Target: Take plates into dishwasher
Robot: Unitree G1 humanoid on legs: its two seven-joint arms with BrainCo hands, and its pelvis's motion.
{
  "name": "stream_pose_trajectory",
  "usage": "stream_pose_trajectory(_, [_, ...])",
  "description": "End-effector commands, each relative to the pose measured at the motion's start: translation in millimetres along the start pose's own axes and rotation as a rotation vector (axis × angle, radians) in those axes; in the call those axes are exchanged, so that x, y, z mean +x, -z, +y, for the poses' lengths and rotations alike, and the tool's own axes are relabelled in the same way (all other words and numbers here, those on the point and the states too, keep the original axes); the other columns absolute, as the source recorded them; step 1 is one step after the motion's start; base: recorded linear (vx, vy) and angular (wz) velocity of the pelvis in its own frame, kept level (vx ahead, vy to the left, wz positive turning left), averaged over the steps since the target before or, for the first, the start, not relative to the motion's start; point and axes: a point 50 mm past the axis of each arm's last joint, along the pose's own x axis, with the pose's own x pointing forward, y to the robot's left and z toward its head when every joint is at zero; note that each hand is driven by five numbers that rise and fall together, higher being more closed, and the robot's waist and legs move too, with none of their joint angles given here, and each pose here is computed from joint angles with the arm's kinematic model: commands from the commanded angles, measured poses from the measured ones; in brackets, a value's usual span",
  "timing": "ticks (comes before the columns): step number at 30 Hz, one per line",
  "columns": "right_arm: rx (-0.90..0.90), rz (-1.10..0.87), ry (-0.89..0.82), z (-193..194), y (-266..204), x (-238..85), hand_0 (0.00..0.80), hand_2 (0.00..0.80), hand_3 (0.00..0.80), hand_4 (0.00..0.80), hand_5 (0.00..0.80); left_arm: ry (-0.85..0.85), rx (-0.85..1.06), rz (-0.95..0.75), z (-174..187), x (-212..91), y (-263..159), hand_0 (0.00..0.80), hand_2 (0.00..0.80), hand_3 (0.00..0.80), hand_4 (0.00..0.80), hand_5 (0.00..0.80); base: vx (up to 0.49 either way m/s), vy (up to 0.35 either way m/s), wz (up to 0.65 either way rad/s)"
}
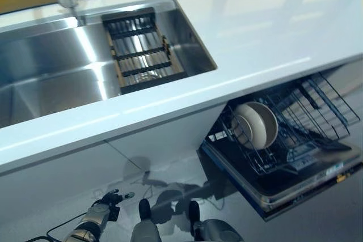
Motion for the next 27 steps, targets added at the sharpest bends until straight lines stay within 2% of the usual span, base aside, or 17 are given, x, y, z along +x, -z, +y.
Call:
stream_pose_trajectory(1, [-0.118,0.08,0.1,-37.1,18.6,3.4,0.0,0.0,0.0,0.0,0.0,-0.05,-0.043,0.052,13.4,-5.0,29.0,0.0,0.0,0.0,0.0,0.0,-0.038,-0.088,0.22])
stream_pose_trajectory(7, [-0.058,0.11,0.138,-30.0,28.0,5.9,0.0,0.0,0.0,0.0,0.0,-0.049,-0.076,0.049,11.7,-4.5,28.2,0.0,0.0,0.0,0.0,0.0,-0.203,-0.051,0.33])
stream_pose_trajectory(12, [-0.009,0.142,0.161,-24.5,64.3,11.7,0.0,0.0,0.0,0.0,0.0,-0.054,-0.08,0.034,12.6,-2.6,21.2,0.0,0.0,0.0,0.0,0.0,-0.329,0.046,0.51])
stream_pose_trajectory(15, [0.054,0.165,0.152,-20.6,76.1,12.7,0.0,0.0,0.0,0.0,0.0,-0.047,-0.091,-0.013,10.3,0.3,1.5,0.0,0.0,0.0,0.0,0.0,-0.563,0.158,0.61])
stream_pose_trajectory(16, [0.123,0.173,0.141,-11.7,76.2,12.6,0.0,0.0,0.0,0.0,0.0,-0.045,-0.098,-0.064,8.5,2.8,-25.3,0.0,0.0,0.0,0.0,0.0,-0.685,0.194,0.39])
stream_pose_trajectory(18, [0.214,0.171,0.13,0.3,69.4,11.5,0.0,0.0,0.0,0.0,0.0,-0.036,-0.083,-0.096,2.4,4.0,-41.3,0.0,0.0,0.0,0.0,0.0,-0.652,0.185,0.62])
stream_pose_trajectory(22, [0.267,0.085,0.078,6.7,48.1,8.0,0.0,0.0,0.0,0.0,0.0,-0.044,-0.058,-0.015,2.7,3.1,-13.6,0.0,0.0,0.0,0.0,0.0,-0.428,0.098,0.54])
stream_pose_trajectory(27, [0.264,0.025,0.033,7.6,26.7,4.5,0.0,0.0,0.0,0.0,0.0,-0.092,-0.19,0.004,15.5,1.3,-4.8,0.0,0.0,0.0,0.0,0.0,-0.402,0.097,0.03])
